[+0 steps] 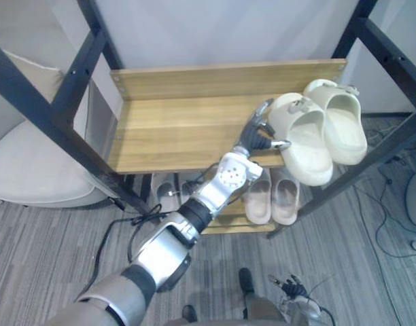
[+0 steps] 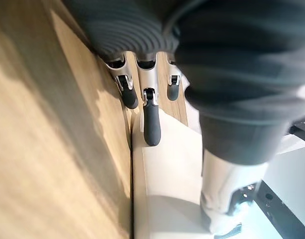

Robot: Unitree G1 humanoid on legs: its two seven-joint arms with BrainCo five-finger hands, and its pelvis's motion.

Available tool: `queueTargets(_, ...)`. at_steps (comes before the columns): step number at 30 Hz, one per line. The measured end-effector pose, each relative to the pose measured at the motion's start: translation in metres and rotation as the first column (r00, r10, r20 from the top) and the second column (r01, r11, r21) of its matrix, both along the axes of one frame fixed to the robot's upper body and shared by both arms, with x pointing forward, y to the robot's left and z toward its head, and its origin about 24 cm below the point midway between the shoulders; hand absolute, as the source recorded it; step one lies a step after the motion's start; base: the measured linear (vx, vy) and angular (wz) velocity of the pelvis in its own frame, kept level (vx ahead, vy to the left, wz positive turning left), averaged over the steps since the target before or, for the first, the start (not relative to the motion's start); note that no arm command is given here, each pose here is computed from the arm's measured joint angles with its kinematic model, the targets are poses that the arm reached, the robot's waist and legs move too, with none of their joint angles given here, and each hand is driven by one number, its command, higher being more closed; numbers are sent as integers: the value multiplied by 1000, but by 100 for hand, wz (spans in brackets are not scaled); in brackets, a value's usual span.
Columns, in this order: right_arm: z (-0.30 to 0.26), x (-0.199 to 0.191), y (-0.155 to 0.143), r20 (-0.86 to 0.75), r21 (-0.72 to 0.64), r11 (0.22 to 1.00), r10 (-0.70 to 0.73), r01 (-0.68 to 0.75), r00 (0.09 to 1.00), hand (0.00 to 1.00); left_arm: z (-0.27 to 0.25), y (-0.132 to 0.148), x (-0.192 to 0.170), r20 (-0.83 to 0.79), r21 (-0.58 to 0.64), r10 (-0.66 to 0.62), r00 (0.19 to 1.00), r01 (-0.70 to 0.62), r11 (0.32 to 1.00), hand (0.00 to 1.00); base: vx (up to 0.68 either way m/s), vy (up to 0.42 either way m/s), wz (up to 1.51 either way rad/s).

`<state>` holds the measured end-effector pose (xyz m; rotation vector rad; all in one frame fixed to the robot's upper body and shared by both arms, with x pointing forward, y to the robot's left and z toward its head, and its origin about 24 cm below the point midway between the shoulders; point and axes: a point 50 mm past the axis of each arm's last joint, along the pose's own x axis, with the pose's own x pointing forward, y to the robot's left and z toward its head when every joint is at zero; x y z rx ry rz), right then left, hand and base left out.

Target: Organize the slippers on the shoe rack

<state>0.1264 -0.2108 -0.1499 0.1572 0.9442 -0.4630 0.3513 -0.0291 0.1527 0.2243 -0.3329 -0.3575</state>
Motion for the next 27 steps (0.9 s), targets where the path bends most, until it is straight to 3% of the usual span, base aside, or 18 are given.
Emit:
queueTargets(15,0,2,5,0,4,999,48,-48,999,0,2,8,6,-25,-17,34,999,-34,999,0,0,0,1)
queueTargets(27,0,4,9,-1,5,991,131,-131,991,0,22,47,1,80,-70,63,995,-57,996,0,-20,-19,16)
